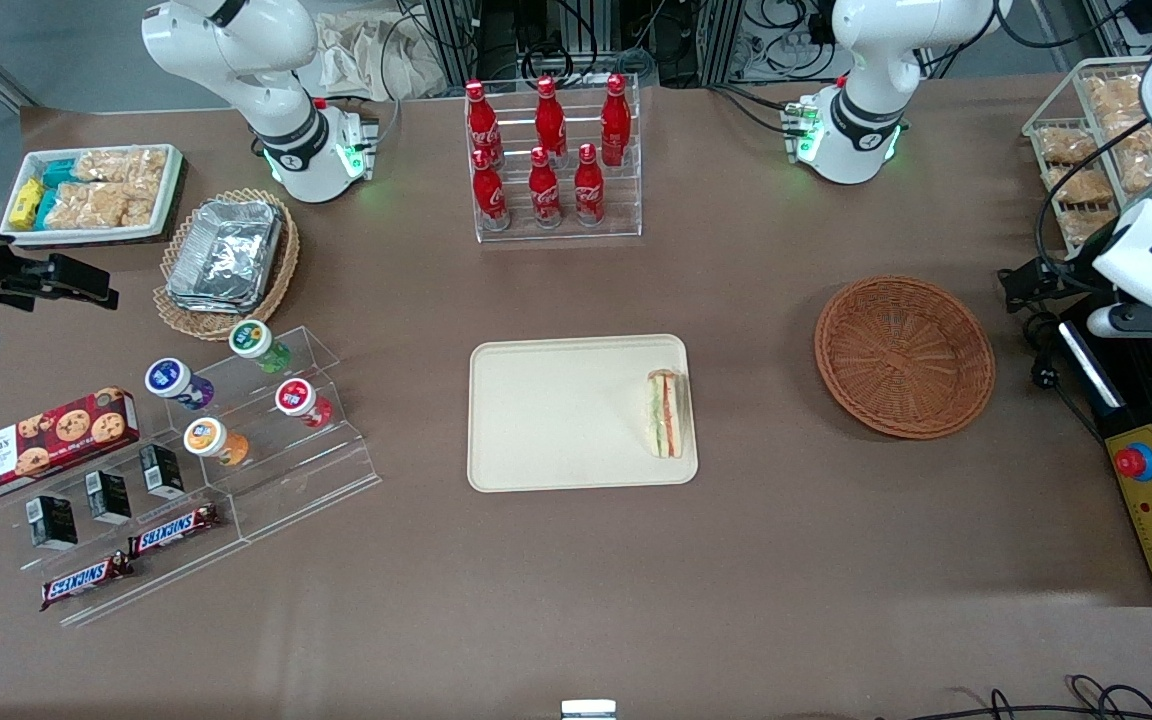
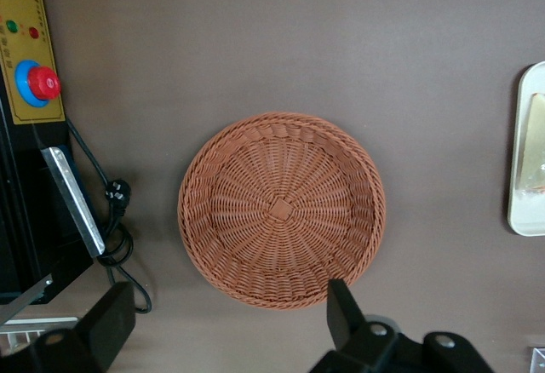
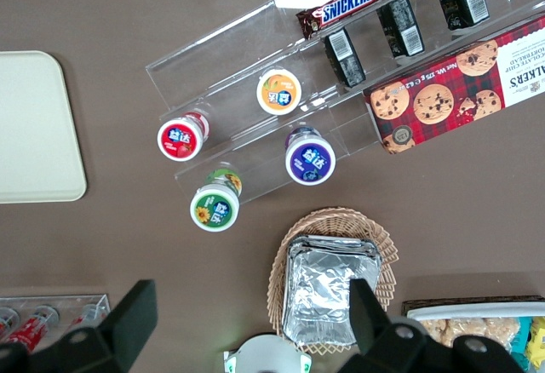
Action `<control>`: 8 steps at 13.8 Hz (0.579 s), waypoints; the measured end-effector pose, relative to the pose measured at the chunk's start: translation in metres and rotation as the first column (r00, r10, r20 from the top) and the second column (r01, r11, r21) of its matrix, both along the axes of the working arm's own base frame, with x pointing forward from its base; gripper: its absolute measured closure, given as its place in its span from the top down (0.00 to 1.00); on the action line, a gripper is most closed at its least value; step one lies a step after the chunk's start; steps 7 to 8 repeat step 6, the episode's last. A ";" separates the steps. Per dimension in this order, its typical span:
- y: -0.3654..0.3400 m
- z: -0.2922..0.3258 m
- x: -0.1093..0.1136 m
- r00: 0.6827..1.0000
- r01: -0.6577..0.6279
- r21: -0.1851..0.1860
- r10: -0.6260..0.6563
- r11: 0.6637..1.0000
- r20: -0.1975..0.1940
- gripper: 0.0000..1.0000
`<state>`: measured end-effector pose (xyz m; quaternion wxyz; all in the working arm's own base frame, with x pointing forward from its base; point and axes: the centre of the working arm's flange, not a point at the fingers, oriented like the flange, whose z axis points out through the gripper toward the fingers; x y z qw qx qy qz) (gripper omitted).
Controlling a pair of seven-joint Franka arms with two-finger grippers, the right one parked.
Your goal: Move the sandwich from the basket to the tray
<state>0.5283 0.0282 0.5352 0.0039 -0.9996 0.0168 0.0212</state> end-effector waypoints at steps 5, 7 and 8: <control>0.002 0.035 0.053 1.000 -0.010 -0.008 0.009 1.000 -0.012 1.00; 0.002 0.034 0.062 1.000 -0.022 -0.008 0.021 1.000 -0.011 1.00; 0.002 0.034 0.062 1.000 -0.022 -0.008 0.021 1.000 -0.011 1.00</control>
